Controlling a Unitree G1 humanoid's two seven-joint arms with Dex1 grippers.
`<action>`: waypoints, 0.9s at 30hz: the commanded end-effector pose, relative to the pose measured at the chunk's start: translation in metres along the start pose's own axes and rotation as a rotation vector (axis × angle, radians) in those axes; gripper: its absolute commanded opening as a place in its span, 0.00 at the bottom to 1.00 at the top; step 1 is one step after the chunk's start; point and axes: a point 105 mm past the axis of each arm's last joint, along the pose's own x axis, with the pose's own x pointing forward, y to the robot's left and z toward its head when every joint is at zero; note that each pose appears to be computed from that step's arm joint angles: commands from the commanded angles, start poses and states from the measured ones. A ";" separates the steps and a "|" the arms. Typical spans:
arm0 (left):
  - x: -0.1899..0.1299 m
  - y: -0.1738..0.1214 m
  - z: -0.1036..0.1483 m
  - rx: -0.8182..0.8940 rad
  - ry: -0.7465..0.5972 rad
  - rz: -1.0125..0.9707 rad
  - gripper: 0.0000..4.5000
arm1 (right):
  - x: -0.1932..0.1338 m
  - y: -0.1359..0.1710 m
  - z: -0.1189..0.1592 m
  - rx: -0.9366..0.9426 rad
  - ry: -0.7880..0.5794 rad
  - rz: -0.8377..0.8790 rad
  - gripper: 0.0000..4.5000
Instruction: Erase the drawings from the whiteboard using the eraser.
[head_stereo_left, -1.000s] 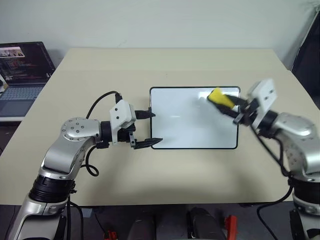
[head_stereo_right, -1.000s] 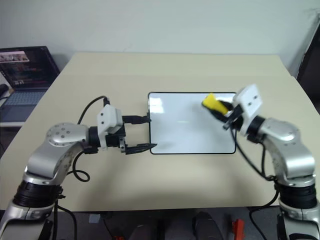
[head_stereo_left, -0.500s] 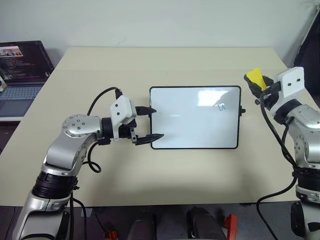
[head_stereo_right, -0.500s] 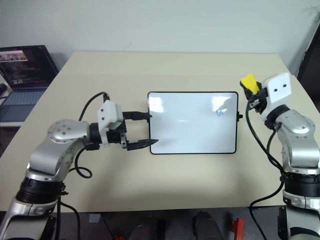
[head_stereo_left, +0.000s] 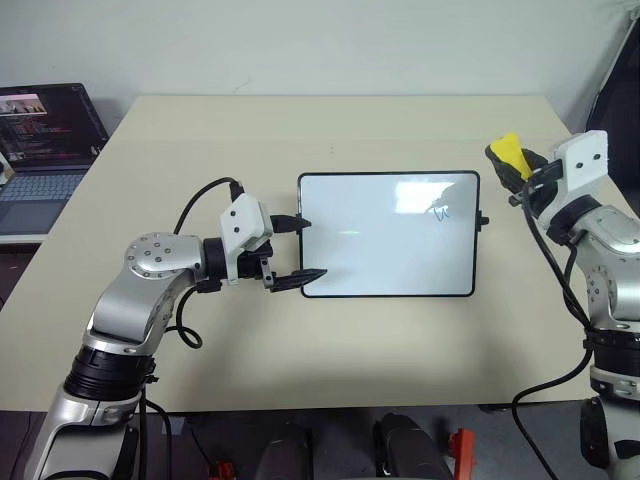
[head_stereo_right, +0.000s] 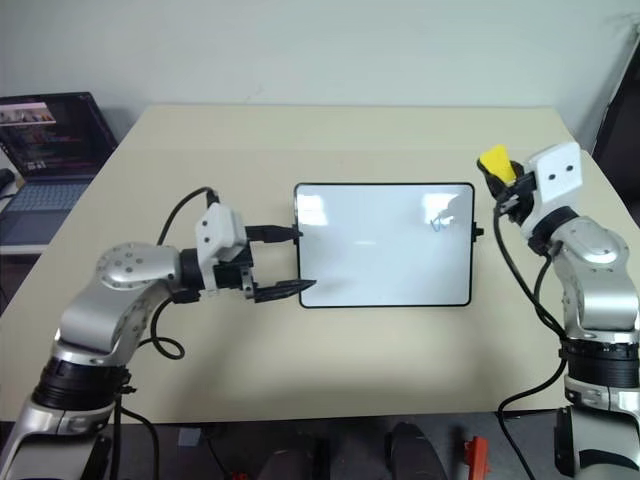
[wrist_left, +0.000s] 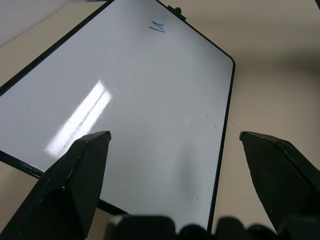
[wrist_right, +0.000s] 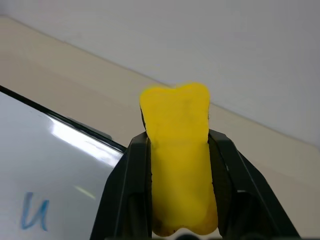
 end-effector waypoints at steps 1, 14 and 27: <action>-0.009 0.006 0.013 0.061 -0.017 0.029 1.00 | -0.028 0.024 0.014 -0.098 0.051 0.203 0.25; -0.019 0.013 0.008 0.074 0.017 0.047 1.00 | -0.059 0.038 0.015 -0.150 0.154 0.311 0.25; -0.019 0.014 0.006 0.072 0.026 0.040 1.00 | -0.072 0.052 0.012 -0.124 0.213 0.413 0.25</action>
